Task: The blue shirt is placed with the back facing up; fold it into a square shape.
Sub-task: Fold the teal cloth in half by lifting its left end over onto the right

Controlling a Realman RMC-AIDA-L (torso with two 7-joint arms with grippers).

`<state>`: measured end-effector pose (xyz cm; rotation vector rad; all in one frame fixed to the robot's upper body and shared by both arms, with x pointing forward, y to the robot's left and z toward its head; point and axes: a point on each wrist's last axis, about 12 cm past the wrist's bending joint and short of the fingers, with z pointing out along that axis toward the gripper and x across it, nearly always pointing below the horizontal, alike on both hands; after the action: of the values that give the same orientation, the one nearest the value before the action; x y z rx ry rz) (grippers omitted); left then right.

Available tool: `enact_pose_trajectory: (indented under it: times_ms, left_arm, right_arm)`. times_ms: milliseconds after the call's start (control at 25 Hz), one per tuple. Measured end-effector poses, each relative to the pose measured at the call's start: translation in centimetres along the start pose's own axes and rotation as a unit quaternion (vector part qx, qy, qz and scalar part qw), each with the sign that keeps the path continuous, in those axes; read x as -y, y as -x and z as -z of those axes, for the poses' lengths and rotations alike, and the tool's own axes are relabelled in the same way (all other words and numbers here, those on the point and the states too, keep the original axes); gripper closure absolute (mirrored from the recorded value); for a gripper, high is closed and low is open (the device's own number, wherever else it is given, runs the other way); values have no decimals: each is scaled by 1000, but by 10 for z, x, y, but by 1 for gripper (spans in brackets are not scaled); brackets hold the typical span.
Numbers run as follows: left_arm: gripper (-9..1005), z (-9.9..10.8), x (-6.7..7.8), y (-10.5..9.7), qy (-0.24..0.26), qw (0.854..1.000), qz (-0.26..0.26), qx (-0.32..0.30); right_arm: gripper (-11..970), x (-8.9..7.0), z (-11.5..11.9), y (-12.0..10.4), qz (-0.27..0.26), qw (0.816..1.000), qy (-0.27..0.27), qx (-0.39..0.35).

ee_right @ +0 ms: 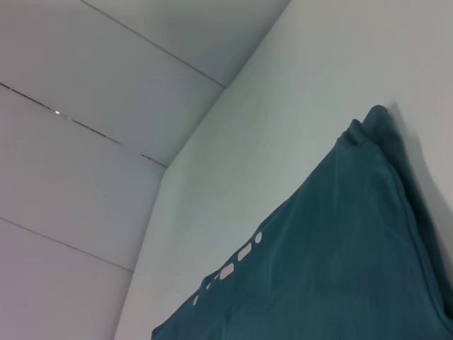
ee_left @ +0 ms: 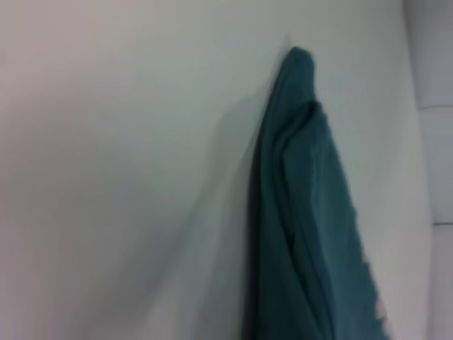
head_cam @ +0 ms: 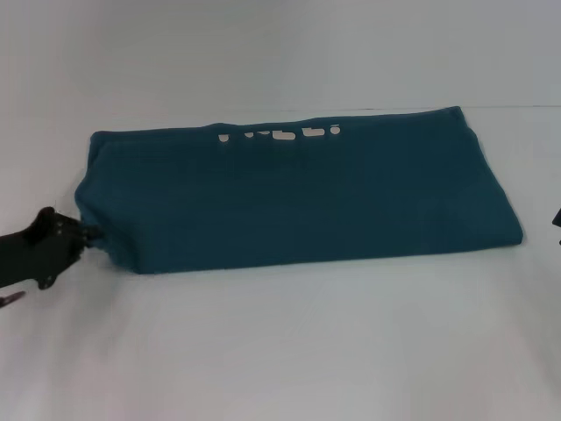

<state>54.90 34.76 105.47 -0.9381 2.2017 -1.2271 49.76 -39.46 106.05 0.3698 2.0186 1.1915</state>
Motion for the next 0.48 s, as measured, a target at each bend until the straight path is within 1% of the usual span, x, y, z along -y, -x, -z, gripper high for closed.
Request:
enact_pose_trajectory:
  times_ms: [120,160,320,480]
  left_arm:
    - [961,14,-6,2,-32,999,17,15]
    - [980,17,-9,2,-36,999,21,19]
    - [972,20,-16,1,-35,998,33,27]
    - [964,19,-19,-1,-34,998,34,28]
  right_arm:
    - [276,0,-1,1,0,1000,1,0]
    - [276,-1,-1,1,0,1000,1,0]
    - [276,-1,-2,1,2,1000,2,-1]
    - [277,-2,-3,1,4,1000,2,-3]
